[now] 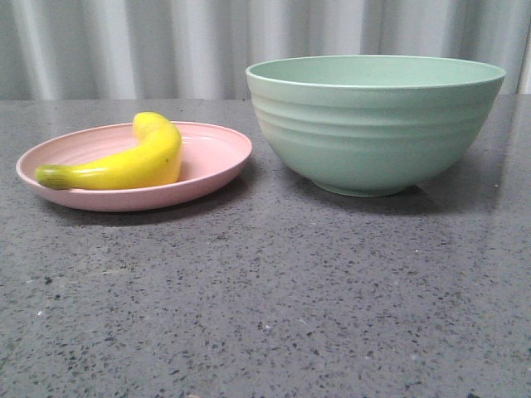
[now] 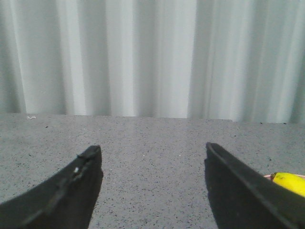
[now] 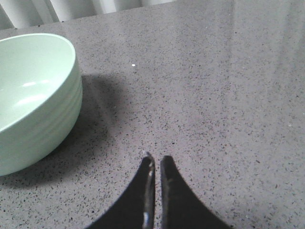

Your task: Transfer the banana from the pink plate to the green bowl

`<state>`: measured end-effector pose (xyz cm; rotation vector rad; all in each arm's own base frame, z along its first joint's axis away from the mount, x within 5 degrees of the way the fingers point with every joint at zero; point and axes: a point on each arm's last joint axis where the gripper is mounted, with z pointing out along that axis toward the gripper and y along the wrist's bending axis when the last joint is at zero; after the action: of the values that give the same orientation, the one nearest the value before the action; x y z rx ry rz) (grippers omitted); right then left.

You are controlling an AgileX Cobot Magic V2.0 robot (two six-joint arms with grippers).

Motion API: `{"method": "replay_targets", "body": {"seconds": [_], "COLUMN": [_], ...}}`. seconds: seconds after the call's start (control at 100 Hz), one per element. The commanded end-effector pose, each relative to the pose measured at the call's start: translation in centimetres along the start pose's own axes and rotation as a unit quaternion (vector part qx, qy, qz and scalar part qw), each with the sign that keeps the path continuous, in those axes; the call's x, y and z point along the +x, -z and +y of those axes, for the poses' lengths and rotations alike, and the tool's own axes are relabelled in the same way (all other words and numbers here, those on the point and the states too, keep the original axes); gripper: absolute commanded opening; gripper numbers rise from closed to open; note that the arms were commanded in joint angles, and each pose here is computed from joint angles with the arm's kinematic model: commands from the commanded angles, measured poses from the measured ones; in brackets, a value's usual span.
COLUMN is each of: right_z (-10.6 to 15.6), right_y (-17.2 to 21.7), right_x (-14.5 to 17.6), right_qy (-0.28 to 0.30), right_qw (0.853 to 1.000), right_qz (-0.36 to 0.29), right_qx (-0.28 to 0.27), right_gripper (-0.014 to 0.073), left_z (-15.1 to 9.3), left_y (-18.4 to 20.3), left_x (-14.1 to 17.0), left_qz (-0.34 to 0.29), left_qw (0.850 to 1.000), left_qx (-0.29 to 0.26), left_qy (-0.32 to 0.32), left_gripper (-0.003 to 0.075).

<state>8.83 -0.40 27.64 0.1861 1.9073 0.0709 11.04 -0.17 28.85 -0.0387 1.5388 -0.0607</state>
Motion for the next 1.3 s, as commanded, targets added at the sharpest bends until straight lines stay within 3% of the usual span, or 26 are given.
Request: {"method": "replay_targets", "body": {"seconds": [0.0, 0.33, 0.57, 0.99, 1.291], "right_z": [0.1, 0.1, 0.1, 0.1, 0.1], "right_y": [0.1, 0.1, 0.1, 0.1, 0.1], "right_x": [-1.6, -1.6, -1.6, -1.6, -1.6], "right_qy": [0.000, 0.000, 0.000, 0.000, 0.000], "right_qw": [0.999, 0.999, 0.999, 0.999, 0.999], "right_qz": [-0.051, -0.053, -0.053, -0.053, -0.053], "right_qx": [-0.002, -0.003, -0.003, -0.003, -0.003], "right_gripper": [-0.0048, -0.0048, -0.0048, -0.0048, -0.0048], "left_z": [-0.2, -3.1, -7.4, -15.0, -17.2], "left_y": [-0.4, -3.1, -5.7, -9.2, -11.9], "left_x": [-2.1, -4.8, -5.6, -1.1, 2.2], "left_qz": [-0.048, 0.050, 0.141, 0.266, 0.317], "left_qw": [0.999, 0.994, 0.971, 0.915, 0.899], "left_qx": [0.004, 0.097, 0.194, 0.295, 0.290], "left_qy": [0.008, 0.002, -0.016, -0.067, -0.084], "left_gripper": [0.0447, 0.0438, 0.0438, 0.0438, 0.0438]}}
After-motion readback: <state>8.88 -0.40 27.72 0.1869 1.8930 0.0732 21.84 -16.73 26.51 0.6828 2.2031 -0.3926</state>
